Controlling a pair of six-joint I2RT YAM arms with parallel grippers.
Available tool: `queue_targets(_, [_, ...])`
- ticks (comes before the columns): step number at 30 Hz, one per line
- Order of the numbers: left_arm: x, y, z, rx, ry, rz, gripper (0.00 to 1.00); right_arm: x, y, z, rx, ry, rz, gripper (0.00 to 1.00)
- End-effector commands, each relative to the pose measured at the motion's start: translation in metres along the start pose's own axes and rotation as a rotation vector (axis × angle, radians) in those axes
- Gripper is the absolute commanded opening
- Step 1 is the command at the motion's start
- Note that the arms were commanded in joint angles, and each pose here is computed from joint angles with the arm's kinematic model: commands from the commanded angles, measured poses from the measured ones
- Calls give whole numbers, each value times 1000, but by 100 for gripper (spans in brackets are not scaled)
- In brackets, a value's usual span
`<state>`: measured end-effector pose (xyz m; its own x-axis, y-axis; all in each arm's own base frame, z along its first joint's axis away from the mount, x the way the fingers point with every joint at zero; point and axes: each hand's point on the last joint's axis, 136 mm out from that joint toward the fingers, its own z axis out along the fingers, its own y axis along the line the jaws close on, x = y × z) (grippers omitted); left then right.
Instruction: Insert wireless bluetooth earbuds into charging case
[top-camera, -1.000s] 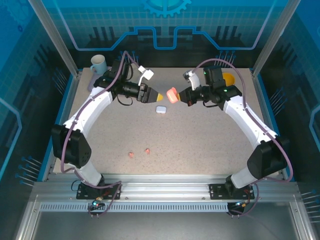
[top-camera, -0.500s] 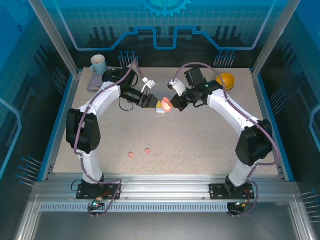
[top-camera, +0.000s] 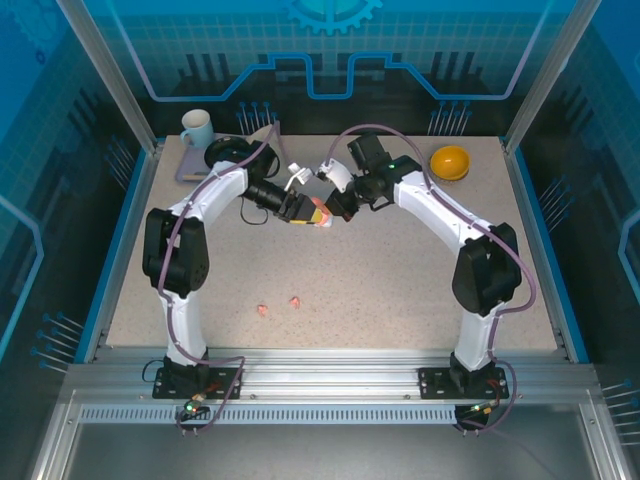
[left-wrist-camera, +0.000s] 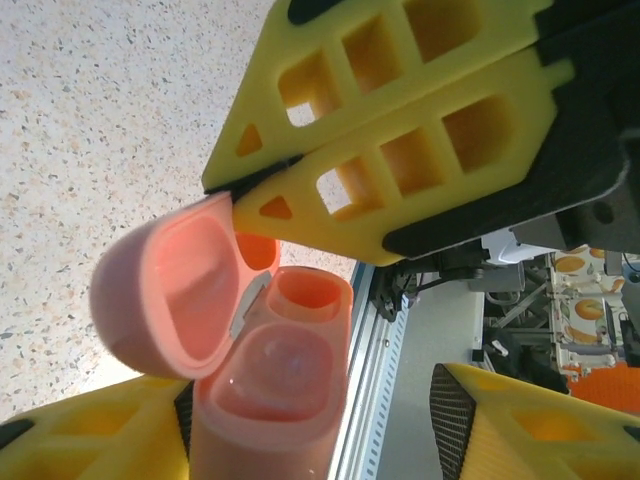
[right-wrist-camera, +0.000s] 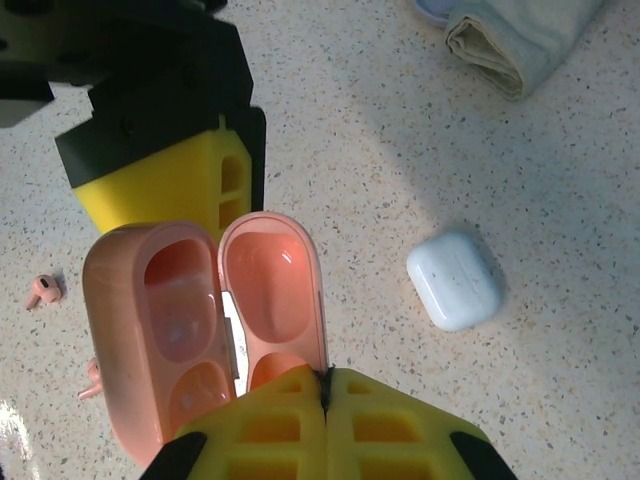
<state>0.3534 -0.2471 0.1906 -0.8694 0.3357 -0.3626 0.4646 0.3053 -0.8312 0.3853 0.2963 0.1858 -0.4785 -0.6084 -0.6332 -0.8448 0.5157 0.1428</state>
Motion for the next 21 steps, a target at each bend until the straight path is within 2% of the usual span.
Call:
queue_targets(1, [-4, -3, -2, 46, -7, 5, 56, -5, 7, 1, -32, 4, -26, 0])
queue_targets(7, [-5, 0, 0, 60, -6, -1, 49, -4, 10, 1, -43, 7, -34, 0])
queue_targets(16, [-11, -2, -3, 72, -19, 3, 47, 0, 11, -1, -40, 17, -39, 0])
queue_targets(21, [-11, -3, -3, 84, -15, 0, 42, -1, 11, -2, -34, 17, -44, 0])
